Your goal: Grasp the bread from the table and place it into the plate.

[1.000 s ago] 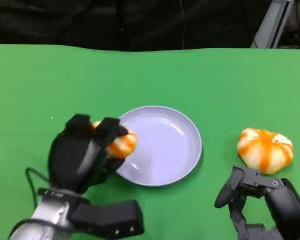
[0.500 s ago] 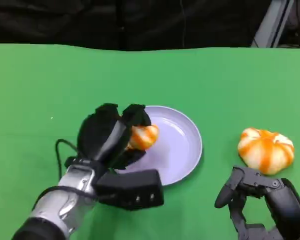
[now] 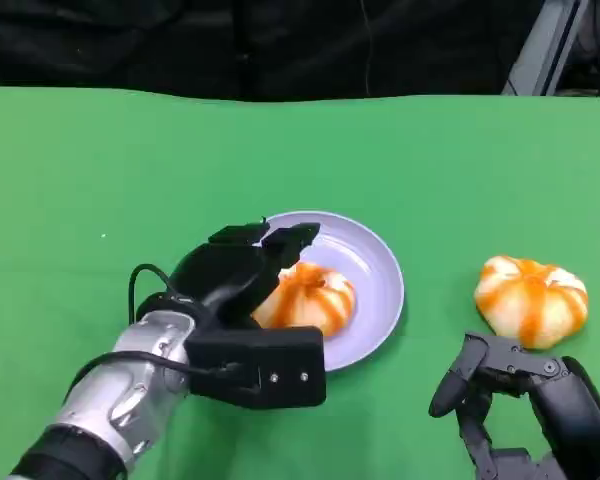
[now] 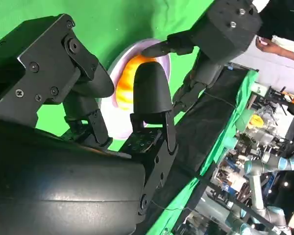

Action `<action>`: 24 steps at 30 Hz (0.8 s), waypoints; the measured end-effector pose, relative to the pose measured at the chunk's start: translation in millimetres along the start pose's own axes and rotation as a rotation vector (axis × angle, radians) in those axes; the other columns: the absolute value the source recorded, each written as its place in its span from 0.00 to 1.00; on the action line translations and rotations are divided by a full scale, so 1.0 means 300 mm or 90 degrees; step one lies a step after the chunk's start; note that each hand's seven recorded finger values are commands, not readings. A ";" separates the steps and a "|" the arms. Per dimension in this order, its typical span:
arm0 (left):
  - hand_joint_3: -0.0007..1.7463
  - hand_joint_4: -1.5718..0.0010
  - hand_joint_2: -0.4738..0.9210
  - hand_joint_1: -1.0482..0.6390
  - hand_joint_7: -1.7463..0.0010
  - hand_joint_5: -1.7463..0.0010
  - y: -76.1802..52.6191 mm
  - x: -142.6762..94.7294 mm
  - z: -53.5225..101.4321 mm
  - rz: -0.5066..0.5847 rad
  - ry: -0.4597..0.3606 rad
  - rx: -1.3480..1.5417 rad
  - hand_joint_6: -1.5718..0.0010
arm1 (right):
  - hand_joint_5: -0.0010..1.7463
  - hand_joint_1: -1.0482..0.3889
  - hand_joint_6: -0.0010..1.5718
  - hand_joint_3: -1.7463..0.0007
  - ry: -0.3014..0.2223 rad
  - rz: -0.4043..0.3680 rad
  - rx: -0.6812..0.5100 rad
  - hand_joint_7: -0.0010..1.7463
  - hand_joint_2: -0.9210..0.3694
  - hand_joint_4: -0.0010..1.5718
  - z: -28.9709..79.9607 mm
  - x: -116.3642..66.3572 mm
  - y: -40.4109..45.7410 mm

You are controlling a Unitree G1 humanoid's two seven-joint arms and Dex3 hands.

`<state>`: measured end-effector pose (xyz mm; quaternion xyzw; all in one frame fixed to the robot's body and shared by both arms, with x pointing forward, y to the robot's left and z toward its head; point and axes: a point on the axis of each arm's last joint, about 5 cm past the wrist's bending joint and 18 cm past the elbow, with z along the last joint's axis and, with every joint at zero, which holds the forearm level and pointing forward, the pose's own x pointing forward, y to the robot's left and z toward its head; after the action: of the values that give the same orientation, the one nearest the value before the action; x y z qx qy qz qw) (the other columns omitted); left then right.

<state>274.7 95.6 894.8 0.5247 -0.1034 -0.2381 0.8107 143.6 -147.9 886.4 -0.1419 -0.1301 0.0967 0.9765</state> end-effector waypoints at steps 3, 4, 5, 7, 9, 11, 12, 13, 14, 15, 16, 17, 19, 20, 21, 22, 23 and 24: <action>0.11 1.00 1.00 0.14 1.00 1.00 0.008 -0.017 -0.008 0.003 0.000 -0.008 1.00 | 0.93 0.80 0.50 0.18 0.000 0.000 0.000 0.76 0.46 0.53 0.000 0.001 0.000; 0.11 1.00 1.00 0.15 1.00 1.00 0.012 -0.026 -0.011 0.004 -0.002 -0.009 0.99 | 0.93 0.80 0.50 0.18 0.000 0.000 0.000 0.76 0.46 0.52 0.000 0.001 0.000; 0.10 1.00 1.00 0.15 0.99 1.00 0.017 -0.035 -0.016 0.007 -0.004 -0.010 0.99 | 0.93 0.81 0.50 0.18 0.000 0.000 0.000 0.76 0.46 0.53 -0.001 0.001 0.000; 0.10 1.00 1.00 0.16 0.99 1.00 0.027 -0.058 -0.026 0.023 -0.007 -0.019 0.98 | 0.92 0.81 0.50 0.17 -0.001 0.000 -0.002 0.76 0.46 0.53 -0.001 0.002 0.000; 0.11 0.99 1.00 0.16 0.98 0.99 0.034 -0.086 -0.042 0.036 -0.005 -0.028 0.96 | 0.92 0.80 0.50 0.17 -0.004 0.000 -0.003 0.76 0.46 0.52 0.000 0.002 0.000; 0.10 0.94 1.00 0.20 0.97 0.97 0.038 -0.118 -0.055 0.048 -0.010 -0.032 0.92 | 0.93 0.80 0.50 0.18 -0.005 0.000 -0.003 0.76 0.46 0.53 0.000 0.002 0.000; 0.09 0.92 1.00 0.22 0.96 0.96 0.039 -0.137 -0.063 0.055 -0.014 -0.039 0.90 | 0.93 0.80 0.50 0.18 -0.006 0.000 -0.003 0.76 0.46 0.52 0.001 0.003 0.000; 0.09 0.89 1.00 0.25 0.95 0.94 0.038 -0.153 -0.070 0.061 -0.018 -0.049 0.87 | 0.93 0.80 0.50 0.18 -0.005 -0.001 -0.003 0.76 0.46 0.52 0.000 0.002 -0.001; 0.08 0.87 1.00 0.27 0.95 0.93 0.036 -0.171 -0.078 0.066 -0.022 -0.060 0.85 | 0.93 0.80 0.50 0.18 -0.006 -0.001 -0.003 0.76 0.46 0.52 0.001 0.002 -0.001; 0.08 0.84 1.00 0.29 0.94 0.91 0.032 -0.191 -0.087 0.077 -0.027 -0.078 0.82 | 0.93 0.80 0.50 0.17 -0.006 -0.001 -0.003 0.76 0.46 0.52 0.001 0.002 -0.001; 0.08 0.81 1.00 0.31 0.93 0.89 0.027 -0.209 -0.094 0.090 -0.034 -0.091 0.80 | 0.93 0.80 0.50 0.17 -0.005 -0.001 -0.003 0.76 0.46 0.53 0.000 0.002 -0.001; 0.08 0.79 1.00 0.33 0.93 0.88 0.022 -0.228 -0.103 0.104 -0.039 -0.109 0.78 | 0.94 0.80 0.50 0.18 -0.006 -0.001 -0.002 0.76 0.46 0.53 0.001 0.002 -0.001; 0.09 0.72 1.00 0.36 0.91 0.83 0.009 -0.268 -0.120 0.134 -0.046 -0.147 0.71 | 0.94 0.80 0.50 0.18 -0.006 -0.001 -0.002 0.76 0.46 0.52 0.001 0.002 -0.002; 0.08 0.69 1.00 0.37 0.90 0.81 0.000 -0.288 -0.126 0.150 -0.050 -0.163 0.68 | 0.94 0.79 0.50 0.18 -0.005 -0.001 -0.002 0.76 0.46 0.52 0.000 0.001 -0.002; 0.08 0.66 1.00 0.38 0.90 0.79 -0.007 -0.305 -0.131 0.165 -0.054 -0.178 0.64 | 0.94 0.79 0.50 0.18 -0.006 -0.001 -0.002 0.77 0.46 0.52 0.000 0.001 -0.002; 0.08 0.62 1.00 0.41 0.88 0.76 -0.014 -0.323 -0.136 0.183 -0.058 -0.193 0.59 | 0.94 0.79 0.50 0.18 -0.006 -0.001 -0.002 0.76 0.46 0.52 0.001 0.001 -0.002; 0.09 0.60 1.00 0.43 0.88 0.73 -0.020 -0.340 -0.140 0.201 -0.061 -0.209 0.56 | 0.94 0.79 0.50 0.18 -0.006 -0.001 -0.003 0.76 0.46 0.52 0.001 0.002 -0.002; 0.09 0.60 1.00 0.44 0.88 0.72 -0.026 -0.355 -0.143 0.218 -0.065 -0.225 0.54 | 0.94 0.79 0.50 0.18 -0.006 -0.001 -0.003 0.76 0.46 0.52 0.001 0.001 -0.002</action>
<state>198.3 180.1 878.1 0.3373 -0.1883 -0.1378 0.9120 144.0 -148.4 887.0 -0.1434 -0.1347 0.0963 0.9757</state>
